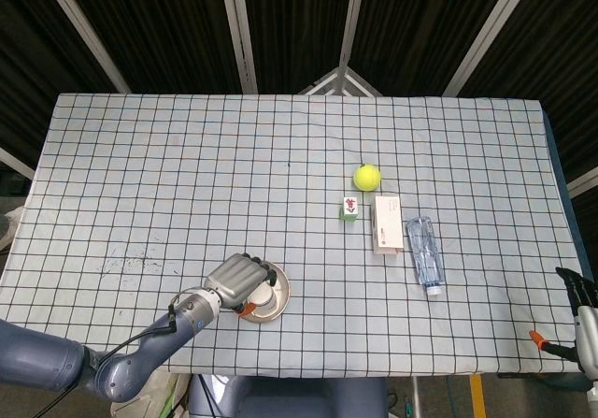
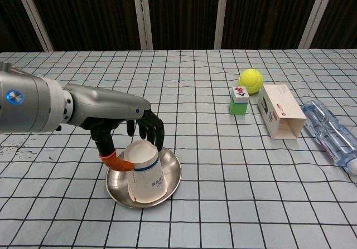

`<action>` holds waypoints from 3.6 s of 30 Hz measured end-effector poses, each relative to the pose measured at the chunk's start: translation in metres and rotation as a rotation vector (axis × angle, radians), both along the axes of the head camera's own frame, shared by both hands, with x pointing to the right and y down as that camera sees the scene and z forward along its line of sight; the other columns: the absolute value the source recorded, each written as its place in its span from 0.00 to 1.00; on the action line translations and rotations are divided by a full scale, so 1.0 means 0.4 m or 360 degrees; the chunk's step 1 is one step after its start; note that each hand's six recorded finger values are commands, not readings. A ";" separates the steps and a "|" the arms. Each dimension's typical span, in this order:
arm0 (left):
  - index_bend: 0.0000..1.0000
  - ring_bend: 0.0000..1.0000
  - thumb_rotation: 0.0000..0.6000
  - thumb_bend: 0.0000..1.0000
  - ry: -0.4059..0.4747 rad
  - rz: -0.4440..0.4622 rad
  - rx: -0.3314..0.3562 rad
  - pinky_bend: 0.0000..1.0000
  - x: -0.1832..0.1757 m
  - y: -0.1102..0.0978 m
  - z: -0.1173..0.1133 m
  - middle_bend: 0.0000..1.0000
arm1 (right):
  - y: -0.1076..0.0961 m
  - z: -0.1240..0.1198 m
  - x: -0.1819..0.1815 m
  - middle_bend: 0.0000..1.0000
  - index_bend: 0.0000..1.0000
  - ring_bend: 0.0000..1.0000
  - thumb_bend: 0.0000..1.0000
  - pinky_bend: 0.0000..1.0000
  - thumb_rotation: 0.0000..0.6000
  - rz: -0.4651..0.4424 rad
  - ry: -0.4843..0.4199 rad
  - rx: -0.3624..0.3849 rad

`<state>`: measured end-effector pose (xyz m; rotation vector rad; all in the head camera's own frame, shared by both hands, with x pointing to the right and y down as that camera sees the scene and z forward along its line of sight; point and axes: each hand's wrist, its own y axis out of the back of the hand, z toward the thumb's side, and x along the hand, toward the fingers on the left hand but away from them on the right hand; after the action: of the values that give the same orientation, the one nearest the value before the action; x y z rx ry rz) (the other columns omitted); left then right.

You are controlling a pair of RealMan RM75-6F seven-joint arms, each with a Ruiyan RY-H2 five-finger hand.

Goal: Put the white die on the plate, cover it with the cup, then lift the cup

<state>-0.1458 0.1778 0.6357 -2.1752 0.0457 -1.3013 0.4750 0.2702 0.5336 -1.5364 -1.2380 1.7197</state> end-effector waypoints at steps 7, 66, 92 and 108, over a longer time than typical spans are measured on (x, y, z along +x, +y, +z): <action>0.46 0.25 1.00 0.56 -0.0099 0.0084 0.0101 0.26 -0.019 -0.012 0.004 0.40 | 0.000 0.000 -0.001 0.12 0.11 0.12 0.04 0.04 1.00 -0.0001 -0.0005 0.0000; 0.47 0.26 1.00 0.56 0.0121 -0.0066 0.0050 0.27 -0.054 0.011 0.023 0.43 | 0.003 0.005 -0.007 0.12 0.11 0.12 0.04 0.04 1.00 -0.0002 -0.0018 -0.0021; 0.48 0.26 1.00 0.56 0.0007 0.0104 0.0716 0.28 -0.052 -0.077 0.060 0.43 | 0.004 0.009 -0.007 0.12 0.11 0.12 0.04 0.04 1.00 0.0003 -0.0028 -0.0034; 0.48 0.26 1.00 0.56 0.0301 -0.0595 0.0170 0.28 -0.191 -0.140 -0.066 0.43 | 0.006 0.013 -0.018 0.12 0.11 0.12 0.04 0.04 1.00 -0.0011 -0.0030 -0.0046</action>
<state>-0.2221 0.1218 0.6094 -2.2599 0.6087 -1.2468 0.4677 0.2728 0.5387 -1.5753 -1.2205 1.7298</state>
